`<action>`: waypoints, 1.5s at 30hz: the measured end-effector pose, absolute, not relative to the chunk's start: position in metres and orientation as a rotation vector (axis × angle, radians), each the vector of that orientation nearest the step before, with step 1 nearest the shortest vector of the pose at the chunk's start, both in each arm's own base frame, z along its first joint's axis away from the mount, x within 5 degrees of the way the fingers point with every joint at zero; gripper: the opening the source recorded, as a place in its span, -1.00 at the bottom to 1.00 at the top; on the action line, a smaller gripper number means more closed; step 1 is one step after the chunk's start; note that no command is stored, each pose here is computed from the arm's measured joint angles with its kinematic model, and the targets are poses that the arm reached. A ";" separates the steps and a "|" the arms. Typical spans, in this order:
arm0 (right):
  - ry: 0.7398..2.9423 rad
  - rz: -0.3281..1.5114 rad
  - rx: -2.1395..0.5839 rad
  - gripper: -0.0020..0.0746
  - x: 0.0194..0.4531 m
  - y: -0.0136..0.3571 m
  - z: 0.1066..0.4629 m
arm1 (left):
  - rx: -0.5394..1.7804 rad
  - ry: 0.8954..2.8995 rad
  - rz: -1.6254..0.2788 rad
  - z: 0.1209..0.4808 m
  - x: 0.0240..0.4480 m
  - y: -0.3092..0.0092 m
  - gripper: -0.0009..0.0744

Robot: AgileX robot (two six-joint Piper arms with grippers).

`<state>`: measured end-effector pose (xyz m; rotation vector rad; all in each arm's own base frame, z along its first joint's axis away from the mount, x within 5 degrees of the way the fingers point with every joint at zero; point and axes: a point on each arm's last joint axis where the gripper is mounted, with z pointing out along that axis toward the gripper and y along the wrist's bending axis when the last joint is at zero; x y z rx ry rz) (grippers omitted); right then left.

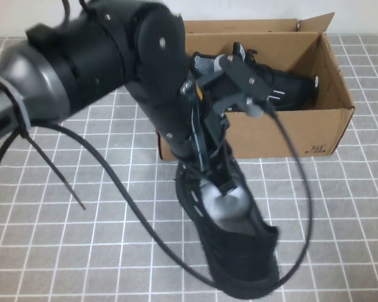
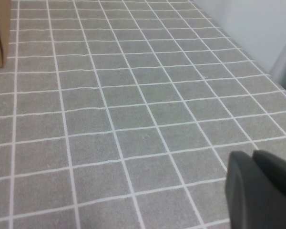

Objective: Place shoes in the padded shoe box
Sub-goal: Place the shoe in the shoe box

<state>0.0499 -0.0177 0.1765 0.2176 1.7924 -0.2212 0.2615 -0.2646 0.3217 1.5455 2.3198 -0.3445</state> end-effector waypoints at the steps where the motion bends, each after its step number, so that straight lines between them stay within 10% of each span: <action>1: 1.792 -0.221 0.218 -0.97 0.050 -0.018 0.176 | 1.529 2.329 -0.382 0.327 0.260 -0.266 -0.94; 22: 1.792 -0.221 0.218 -0.97 0.050 -0.018 0.176 | 0.853 2.278 -0.601 0.449 0.263 -0.264 -0.94; 45: 1.792 -0.222 0.217 -0.97 0.050 -0.018 0.176 | 0.356 2.401 -0.561 0.415 0.326 -0.261 -0.94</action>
